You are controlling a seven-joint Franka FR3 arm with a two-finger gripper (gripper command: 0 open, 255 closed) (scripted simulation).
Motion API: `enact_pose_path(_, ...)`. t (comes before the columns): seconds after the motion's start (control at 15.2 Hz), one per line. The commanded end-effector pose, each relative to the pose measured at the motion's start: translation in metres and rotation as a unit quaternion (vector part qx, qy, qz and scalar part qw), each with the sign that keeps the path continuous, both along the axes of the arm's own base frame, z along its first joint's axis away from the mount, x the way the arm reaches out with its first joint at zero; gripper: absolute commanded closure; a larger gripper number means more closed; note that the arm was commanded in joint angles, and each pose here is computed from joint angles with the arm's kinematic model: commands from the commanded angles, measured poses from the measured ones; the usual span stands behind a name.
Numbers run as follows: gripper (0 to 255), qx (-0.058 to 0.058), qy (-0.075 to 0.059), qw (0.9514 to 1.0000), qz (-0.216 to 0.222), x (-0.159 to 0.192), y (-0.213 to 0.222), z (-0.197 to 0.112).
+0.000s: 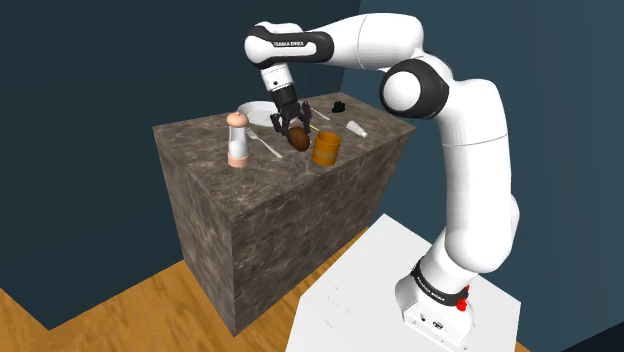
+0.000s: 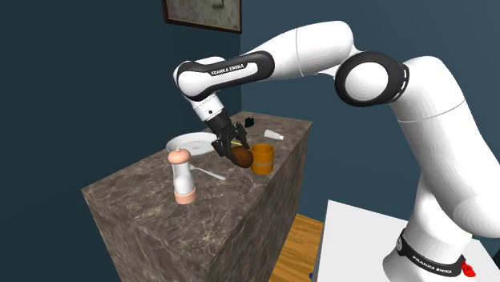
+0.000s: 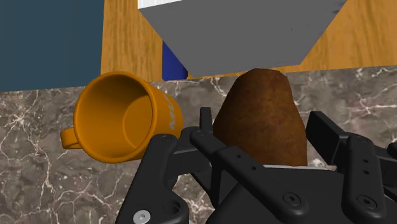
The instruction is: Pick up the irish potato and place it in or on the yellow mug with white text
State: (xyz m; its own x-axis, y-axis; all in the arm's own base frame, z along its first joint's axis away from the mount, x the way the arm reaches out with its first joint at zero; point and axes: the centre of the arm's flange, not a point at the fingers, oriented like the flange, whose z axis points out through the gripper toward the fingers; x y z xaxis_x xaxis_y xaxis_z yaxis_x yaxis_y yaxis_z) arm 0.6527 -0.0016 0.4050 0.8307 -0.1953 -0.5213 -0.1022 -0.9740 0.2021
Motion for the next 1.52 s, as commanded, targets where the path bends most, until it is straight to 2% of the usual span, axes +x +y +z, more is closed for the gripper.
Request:
enact_pose_path(0.0, 255, 0.0, 0.0, 1.0, 0.0, 0.0, 0.001, 0.011)
enact_pose_path(0.86, 255, 0.0, 0.0, 1.0, 0.0, 0.0, 0.001, 0.077)
enact_pose_path(1.45, 255, 0.0, 0.0, 1.0, 0.0, -0.015, -0.117, 0.086)
